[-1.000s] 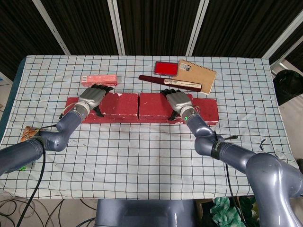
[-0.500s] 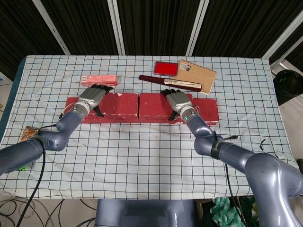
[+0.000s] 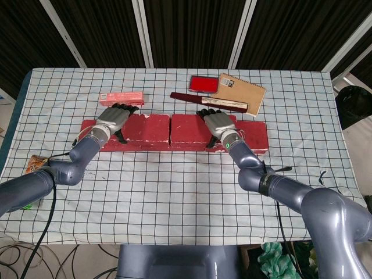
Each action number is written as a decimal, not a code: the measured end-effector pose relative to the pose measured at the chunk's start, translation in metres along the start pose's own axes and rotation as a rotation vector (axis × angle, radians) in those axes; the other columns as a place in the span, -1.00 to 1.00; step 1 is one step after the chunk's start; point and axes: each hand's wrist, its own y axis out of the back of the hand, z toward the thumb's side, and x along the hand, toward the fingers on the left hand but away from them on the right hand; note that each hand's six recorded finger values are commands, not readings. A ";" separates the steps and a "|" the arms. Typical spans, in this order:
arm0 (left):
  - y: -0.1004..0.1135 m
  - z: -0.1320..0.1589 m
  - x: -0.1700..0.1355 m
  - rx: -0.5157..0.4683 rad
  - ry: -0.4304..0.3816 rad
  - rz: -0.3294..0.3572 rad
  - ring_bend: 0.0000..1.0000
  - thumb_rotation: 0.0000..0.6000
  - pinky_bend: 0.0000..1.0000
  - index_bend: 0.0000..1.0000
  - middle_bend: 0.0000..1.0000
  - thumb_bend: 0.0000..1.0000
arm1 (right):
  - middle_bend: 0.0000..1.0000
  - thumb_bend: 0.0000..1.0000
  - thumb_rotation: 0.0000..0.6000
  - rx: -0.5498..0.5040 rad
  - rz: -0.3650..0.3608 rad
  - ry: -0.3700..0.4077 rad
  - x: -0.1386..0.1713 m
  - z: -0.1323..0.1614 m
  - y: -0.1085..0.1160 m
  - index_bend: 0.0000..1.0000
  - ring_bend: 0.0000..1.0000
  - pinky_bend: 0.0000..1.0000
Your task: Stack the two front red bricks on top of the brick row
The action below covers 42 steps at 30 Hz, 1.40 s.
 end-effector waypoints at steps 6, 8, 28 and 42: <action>0.001 -0.001 -0.001 -0.003 0.003 0.005 -1.00 1.00 -1.00 -0.94 -0.88 -1.00 | -1.00 -0.88 1.00 -0.002 -0.011 0.010 0.002 0.003 0.002 -1.00 -1.00 -0.83; 0.001 -0.001 -0.002 -0.003 0.003 0.005 -1.00 1.00 -1.00 -0.94 -0.88 -1.00 | -1.00 -0.88 1.00 -0.006 -0.017 0.013 0.003 0.003 0.004 -1.00 -1.00 -0.83; 0.025 0.009 -0.034 -0.061 -0.044 0.097 -1.00 1.00 -1.00 -0.94 -0.88 -1.00 | -1.00 -0.88 1.00 -0.049 -0.123 0.033 0.046 -0.007 0.042 -1.00 -1.00 -0.83; 0.026 -0.012 -0.129 -0.055 -0.065 0.259 -1.00 1.00 -1.00 -0.95 -0.88 -1.00 | -1.00 -0.88 1.00 -0.068 -0.372 -0.083 0.178 -0.117 0.087 -1.00 -1.00 -0.83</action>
